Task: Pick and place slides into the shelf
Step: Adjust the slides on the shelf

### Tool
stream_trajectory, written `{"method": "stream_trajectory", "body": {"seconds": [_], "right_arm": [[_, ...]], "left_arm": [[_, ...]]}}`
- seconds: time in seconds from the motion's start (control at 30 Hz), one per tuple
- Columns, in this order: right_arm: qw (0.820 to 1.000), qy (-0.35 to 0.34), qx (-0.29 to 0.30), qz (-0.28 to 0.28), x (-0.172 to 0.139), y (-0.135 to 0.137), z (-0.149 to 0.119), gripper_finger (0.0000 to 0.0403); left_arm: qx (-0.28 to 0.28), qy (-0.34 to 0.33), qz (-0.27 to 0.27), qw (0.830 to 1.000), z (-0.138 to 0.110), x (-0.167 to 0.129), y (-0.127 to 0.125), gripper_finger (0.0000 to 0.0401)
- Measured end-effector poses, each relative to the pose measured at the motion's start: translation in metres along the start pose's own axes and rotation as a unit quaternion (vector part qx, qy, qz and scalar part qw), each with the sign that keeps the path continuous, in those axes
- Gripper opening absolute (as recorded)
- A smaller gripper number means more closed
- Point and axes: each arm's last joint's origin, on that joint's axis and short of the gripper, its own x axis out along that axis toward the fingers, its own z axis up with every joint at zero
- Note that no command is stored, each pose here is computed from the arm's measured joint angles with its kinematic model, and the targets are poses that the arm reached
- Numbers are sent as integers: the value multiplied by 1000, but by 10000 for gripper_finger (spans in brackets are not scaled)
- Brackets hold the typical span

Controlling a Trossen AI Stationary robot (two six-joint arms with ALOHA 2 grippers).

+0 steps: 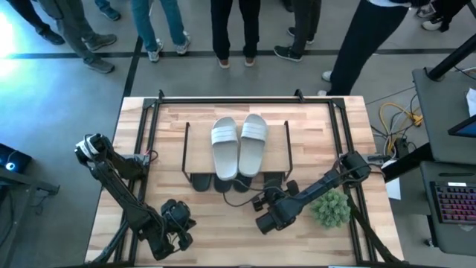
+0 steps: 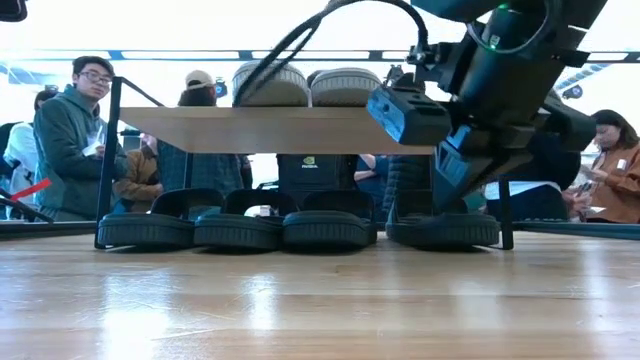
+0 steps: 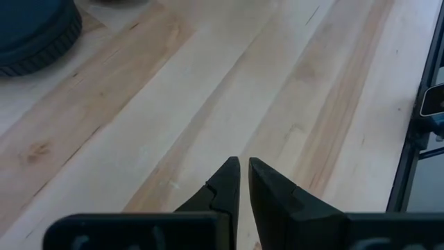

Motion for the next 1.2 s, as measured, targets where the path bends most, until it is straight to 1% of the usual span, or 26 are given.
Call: {"method": "stream_trajectory", "body": {"seconds": [0.2,0.33,0.43,0.53,0.8,0.97,1.2], "right_arm": [[1000,-10,6,10,-4,3,2,8],[1000,-22,-11,13,-8,4,4,8],[999,-31,-21,-9,-9,-2,5,8],[999,-33,-13,-27,-5,-8,2,8],[998,-36,-20,-45,7,-16,-4,8],[999,-33,-15,-36,13,-17,-9,8],[999,-23,-23,-1,13,-9,-12,8]], "left_arm": [[0,0,0,1000,0,0,0,17],[0,0,0,1000,0,0,0,17],[0,0,0,1000,0,0,0,17],[-1,0,-1,1000,0,0,-1,17],[-1,0,-1,1000,1,-1,-1,17],[-1,0,-1,1000,1,-1,-1,17],[0,1,0,1000,1,-1,-1,17]]}}
